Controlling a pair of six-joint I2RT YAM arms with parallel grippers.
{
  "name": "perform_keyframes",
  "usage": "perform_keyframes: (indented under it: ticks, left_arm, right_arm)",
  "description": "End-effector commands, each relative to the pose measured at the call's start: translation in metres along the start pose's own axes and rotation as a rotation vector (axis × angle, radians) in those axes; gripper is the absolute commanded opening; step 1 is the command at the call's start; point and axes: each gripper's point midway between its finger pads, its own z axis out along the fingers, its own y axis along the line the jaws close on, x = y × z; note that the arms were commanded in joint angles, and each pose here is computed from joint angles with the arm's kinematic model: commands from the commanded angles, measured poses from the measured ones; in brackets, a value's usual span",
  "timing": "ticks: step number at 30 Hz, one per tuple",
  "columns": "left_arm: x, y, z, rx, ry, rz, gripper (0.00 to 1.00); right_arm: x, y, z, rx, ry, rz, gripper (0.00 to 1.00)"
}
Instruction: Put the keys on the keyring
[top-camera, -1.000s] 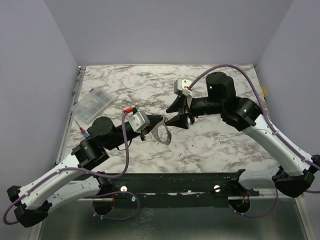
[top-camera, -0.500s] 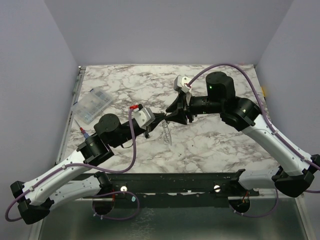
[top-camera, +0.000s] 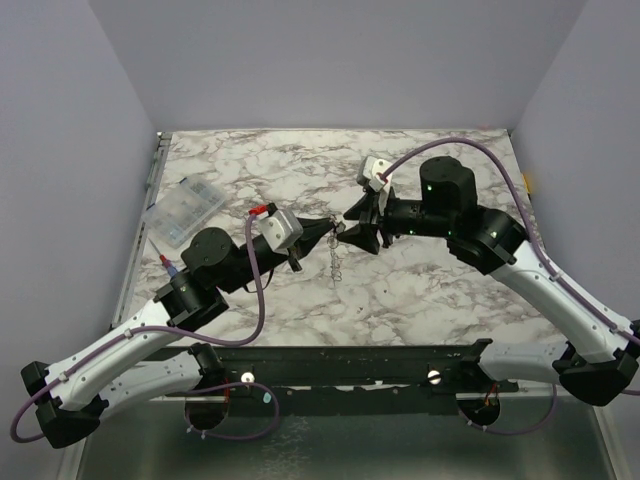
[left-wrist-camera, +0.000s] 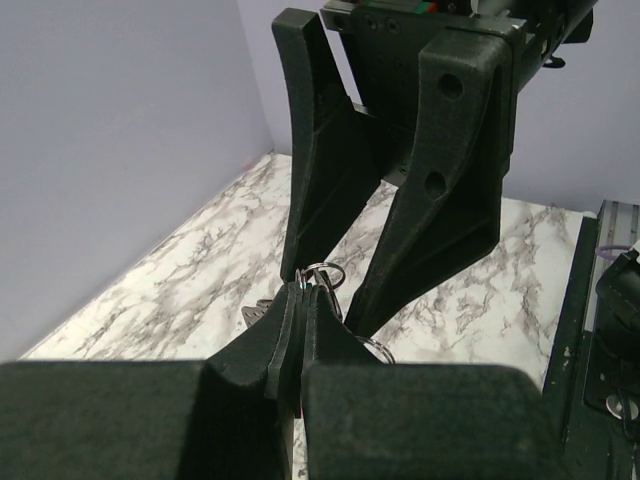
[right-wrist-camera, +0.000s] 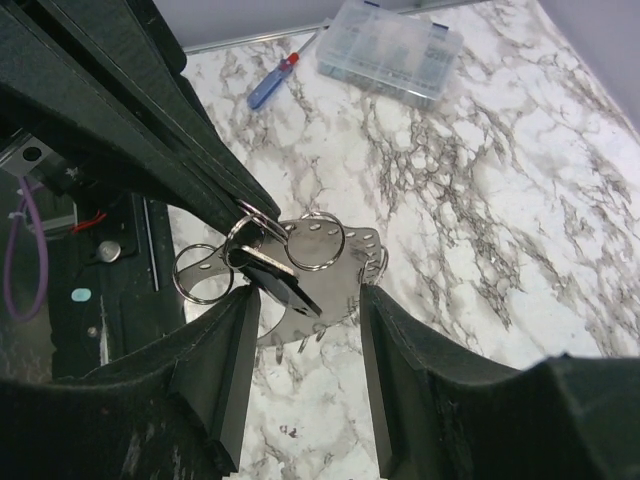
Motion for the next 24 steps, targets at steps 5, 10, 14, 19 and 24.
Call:
perform_keyframes:
  ticks: [5, 10, 14, 19, 24]
  left_arm:
    - [-0.021, 0.009, -0.002, -0.055, -0.108, -0.018, 0.0]
    - [-0.024, 0.008, -0.005, -0.056, -0.143, -0.025, 0.0]
    - [-0.024, 0.006, -0.007, -0.05, -0.15, -0.043, 0.0]
    - [-0.022, 0.006, -0.009, -0.056, -0.159, -0.059, 0.0]
    - [-0.019, 0.006, -0.008, -0.057, -0.154, -0.067, 0.0]
  right_arm:
    - [-0.021, 0.006, -0.015, 0.033, -0.128, -0.001, 0.53]
    - [-0.026, 0.016, -0.017, -0.005, -0.184, 0.01, 0.54]
    - [-0.029, 0.016, -0.015, -0.01, -0.206, 0.001, 0.54]
    - [-0.032, 0.018, -0.016, -0.023, -0.216, -0.008, 0.54]
    - [-0.037, 0.022, -0.015, -0.051, -0.243, 0.0, 0.54]
